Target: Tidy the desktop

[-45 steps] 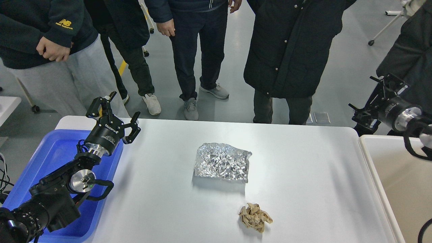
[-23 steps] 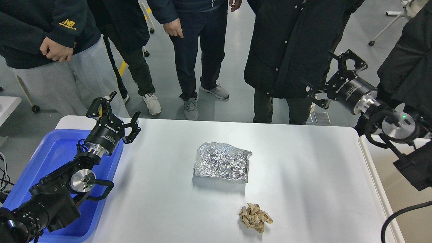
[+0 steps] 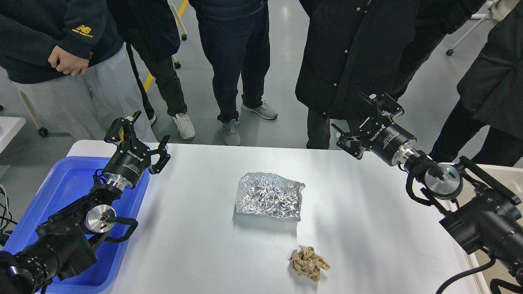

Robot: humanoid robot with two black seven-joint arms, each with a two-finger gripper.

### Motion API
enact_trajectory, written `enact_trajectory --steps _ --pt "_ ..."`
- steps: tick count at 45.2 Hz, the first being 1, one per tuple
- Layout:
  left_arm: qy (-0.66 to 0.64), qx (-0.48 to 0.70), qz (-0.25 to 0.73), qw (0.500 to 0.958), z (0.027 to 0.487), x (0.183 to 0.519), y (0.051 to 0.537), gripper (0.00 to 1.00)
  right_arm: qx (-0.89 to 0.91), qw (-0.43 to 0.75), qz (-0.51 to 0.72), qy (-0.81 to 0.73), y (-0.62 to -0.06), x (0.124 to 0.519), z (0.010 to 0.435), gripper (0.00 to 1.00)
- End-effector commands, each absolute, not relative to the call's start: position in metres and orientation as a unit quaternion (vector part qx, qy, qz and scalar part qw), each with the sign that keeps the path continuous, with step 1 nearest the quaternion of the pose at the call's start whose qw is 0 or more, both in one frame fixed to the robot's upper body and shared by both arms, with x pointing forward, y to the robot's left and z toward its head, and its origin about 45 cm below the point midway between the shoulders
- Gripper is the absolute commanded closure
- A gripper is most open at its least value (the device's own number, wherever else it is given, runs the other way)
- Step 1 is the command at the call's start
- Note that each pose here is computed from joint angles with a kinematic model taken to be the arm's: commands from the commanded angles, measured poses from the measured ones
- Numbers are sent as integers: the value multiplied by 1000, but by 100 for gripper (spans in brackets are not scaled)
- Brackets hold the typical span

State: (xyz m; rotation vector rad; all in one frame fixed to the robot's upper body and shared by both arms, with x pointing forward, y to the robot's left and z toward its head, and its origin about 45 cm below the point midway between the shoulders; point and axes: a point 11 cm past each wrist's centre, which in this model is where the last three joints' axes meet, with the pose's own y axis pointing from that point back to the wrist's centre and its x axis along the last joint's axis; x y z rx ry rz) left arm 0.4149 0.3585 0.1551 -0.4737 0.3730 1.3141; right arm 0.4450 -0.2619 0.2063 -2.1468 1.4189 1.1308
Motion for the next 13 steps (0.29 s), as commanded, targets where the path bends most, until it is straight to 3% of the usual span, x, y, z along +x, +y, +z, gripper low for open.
enact_trajectory --steps 1,13 --pt "171 -217 601 750 155 415 359 0 -747 164 419 489 -253 432 185 0" --pt "171 -217 601 750 155 415 359 0 -743 161 426 490 -254 427 176 0"
